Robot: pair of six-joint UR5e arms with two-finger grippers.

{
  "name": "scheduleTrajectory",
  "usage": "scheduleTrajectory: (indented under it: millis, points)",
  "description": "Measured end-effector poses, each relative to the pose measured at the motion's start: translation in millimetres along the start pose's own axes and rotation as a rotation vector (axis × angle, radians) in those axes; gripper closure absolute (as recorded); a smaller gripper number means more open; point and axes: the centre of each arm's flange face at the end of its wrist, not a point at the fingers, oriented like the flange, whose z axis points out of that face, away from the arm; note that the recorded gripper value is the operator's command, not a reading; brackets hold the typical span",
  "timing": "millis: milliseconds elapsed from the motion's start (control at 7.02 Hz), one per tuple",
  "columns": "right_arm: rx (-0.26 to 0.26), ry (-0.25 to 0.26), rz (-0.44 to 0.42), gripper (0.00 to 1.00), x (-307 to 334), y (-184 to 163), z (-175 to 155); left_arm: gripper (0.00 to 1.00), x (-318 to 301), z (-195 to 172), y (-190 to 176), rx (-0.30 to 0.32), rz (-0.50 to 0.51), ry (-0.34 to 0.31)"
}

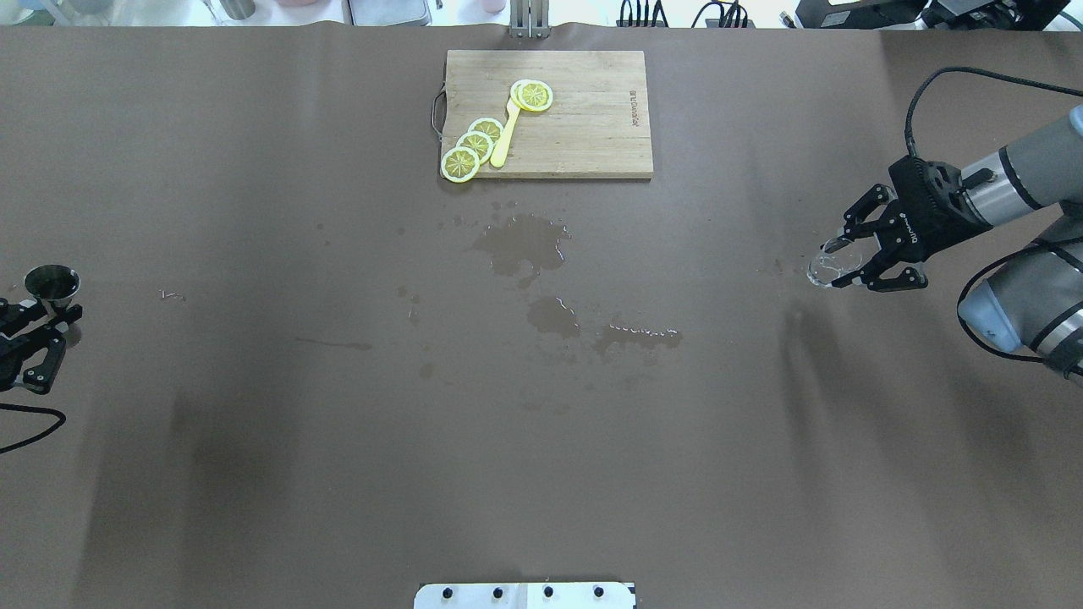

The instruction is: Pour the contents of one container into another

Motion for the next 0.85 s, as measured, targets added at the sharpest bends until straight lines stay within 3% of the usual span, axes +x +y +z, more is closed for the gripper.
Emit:
scheduleTrajectory:
  millis: [285, 854]
  points:
    - [-0.002, -0.001, -0.012, 1.00, -4, 12, 14, 1.00, -15, -6, 13, 0.016, -0.159, -0.090]
    - [-0.011, -0.012, 0.010, 1.00, -22, 34, 12, 1.00, 13, -11, 39, 0.129, -0.371, -0.218]
